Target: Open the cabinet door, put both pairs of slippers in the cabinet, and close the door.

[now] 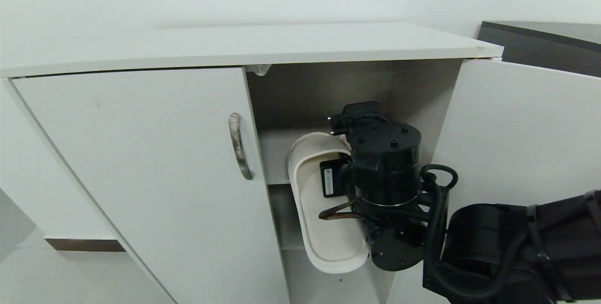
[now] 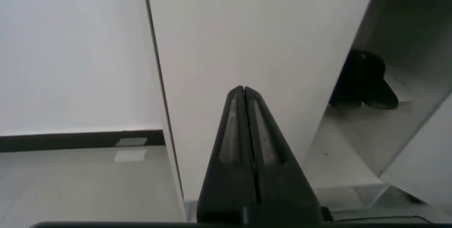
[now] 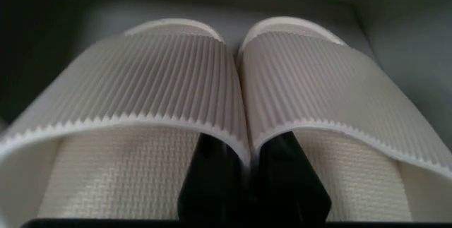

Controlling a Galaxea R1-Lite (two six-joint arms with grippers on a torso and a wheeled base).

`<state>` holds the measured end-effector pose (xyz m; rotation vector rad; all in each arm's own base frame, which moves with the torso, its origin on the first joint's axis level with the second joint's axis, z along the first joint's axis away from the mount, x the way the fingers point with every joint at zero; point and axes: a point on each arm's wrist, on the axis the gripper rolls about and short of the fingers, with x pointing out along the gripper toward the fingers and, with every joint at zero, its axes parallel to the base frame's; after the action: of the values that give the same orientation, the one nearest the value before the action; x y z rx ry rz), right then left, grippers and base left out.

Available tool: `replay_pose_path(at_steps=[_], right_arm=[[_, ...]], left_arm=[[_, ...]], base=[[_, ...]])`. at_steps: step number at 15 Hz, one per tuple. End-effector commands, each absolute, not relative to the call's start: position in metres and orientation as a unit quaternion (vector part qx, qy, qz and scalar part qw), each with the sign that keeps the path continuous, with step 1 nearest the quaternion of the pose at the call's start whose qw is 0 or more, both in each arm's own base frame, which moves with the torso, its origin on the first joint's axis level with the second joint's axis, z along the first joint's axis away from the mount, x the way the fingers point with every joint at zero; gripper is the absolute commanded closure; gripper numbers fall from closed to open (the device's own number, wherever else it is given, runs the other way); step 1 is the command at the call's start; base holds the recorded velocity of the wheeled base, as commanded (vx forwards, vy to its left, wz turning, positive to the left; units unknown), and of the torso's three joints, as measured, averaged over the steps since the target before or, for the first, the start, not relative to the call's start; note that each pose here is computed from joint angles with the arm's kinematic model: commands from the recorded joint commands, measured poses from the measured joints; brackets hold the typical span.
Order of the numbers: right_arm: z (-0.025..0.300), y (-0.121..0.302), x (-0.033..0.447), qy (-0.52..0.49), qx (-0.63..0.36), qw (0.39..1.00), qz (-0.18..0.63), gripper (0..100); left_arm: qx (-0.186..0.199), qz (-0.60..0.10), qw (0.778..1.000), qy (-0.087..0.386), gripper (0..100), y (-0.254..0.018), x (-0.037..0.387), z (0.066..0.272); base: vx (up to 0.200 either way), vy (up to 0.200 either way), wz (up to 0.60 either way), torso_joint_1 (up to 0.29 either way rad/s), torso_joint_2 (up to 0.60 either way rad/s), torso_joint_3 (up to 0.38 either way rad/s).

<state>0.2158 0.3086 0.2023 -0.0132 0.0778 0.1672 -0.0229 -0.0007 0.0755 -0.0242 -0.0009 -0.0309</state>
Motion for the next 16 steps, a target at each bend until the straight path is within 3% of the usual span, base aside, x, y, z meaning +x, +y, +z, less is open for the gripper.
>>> replay_pose_path(at_steps=[1, 16], right_arm=[[0.196, 0.316, 0.234, 0.039, -0.008, 0.997, 0.070, 100], [0.201, 0.327, 0.298, 0.019, 0.015, 0.999, 0.020, 100]], left_arm=[[-0.012, -0.015, 1.000, 0.000, 100, -0.001, -0.023, 0.075], [-0.012, -0.015, 1.000, 0.000, 100, -0.001, -0.023, 0.075]], base=[[0.000, 0.000, 0.00, 0.000, 0.00, 0.000], [0.000, 0.000, 0.00, 0.000, 0.00, 0.000]])
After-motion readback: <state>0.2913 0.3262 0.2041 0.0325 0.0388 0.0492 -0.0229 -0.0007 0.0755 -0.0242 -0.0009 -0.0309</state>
